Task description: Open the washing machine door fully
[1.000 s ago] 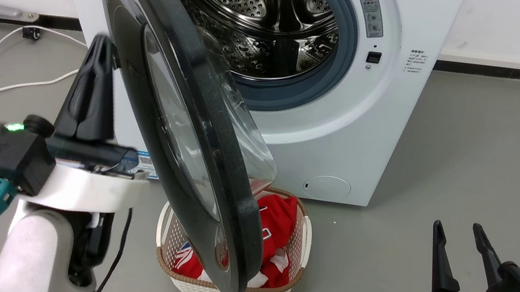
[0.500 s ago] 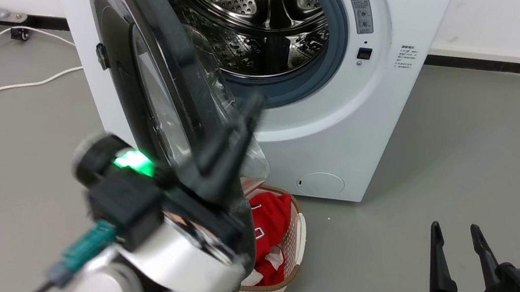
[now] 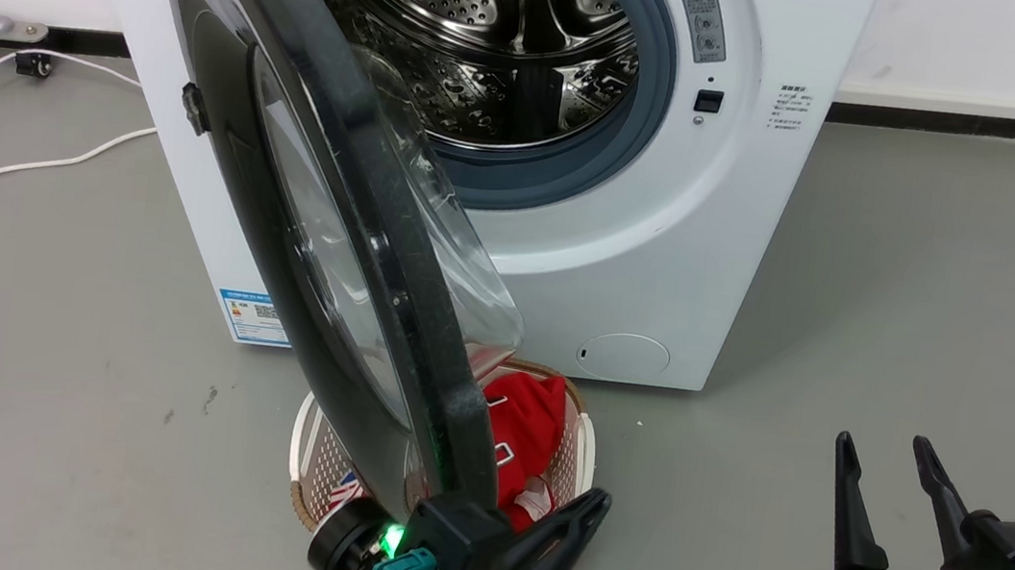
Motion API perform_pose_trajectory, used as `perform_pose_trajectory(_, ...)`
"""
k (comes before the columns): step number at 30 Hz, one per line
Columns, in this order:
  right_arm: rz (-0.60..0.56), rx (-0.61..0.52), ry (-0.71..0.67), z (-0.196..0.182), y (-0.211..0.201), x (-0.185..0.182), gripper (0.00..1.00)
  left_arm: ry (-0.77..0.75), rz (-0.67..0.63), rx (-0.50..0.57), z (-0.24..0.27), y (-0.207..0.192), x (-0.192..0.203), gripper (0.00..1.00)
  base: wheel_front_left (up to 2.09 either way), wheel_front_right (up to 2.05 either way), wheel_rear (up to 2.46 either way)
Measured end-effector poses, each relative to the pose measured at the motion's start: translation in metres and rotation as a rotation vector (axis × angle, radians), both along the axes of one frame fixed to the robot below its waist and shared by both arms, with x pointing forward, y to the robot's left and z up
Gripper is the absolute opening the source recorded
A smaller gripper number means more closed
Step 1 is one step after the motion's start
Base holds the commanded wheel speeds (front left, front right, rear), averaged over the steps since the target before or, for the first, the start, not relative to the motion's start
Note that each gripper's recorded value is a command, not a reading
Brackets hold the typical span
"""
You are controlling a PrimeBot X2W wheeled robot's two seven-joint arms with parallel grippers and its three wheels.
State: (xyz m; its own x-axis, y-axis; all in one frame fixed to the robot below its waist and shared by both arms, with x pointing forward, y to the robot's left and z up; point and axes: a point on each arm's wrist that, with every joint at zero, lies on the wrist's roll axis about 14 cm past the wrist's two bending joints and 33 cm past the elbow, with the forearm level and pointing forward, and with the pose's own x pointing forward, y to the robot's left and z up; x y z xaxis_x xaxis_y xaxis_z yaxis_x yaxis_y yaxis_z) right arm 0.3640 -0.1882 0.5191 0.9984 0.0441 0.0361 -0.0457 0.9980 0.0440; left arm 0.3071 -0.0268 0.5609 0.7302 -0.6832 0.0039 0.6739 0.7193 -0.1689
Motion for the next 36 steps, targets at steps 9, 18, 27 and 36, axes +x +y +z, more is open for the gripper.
perform_pose_trajectory(9, -0.004, -0.001, 0.014, -0.004, -0.001, 0.001, 1.0, 0.047, 0.157, 0.028, -0.029, 0.028, 0.028, 0.0, 0.0, 0.0, 0.0)
perform_pose_trajectory(18, -0.001, -0.001, 0.026, -0.006, 0.0, 0.004, 1.0, 0.026, 0.229, 0.02, -0.02, 0.044, 0.037, 0.0, 0.0, 0.0, 0.0)
perform_pose_trajectory(27, 0.022, -0.001, 0.013, -0.002, 0.007, 0.012, 1.0, 0.058, 0.306, 0.023, -0.023, 0.067, 0.025, 0.0, 0.0, 0.0, 0.0)
perform_pose_trajectory(36, 0.057, 0.001, -0.001, 0.001, 0.019, 0.02, 1.0, 0.086, 0.424, 0.04, -0.03, 0.101, 0.016, 0.0, 0.0, 0.0, 0.0)
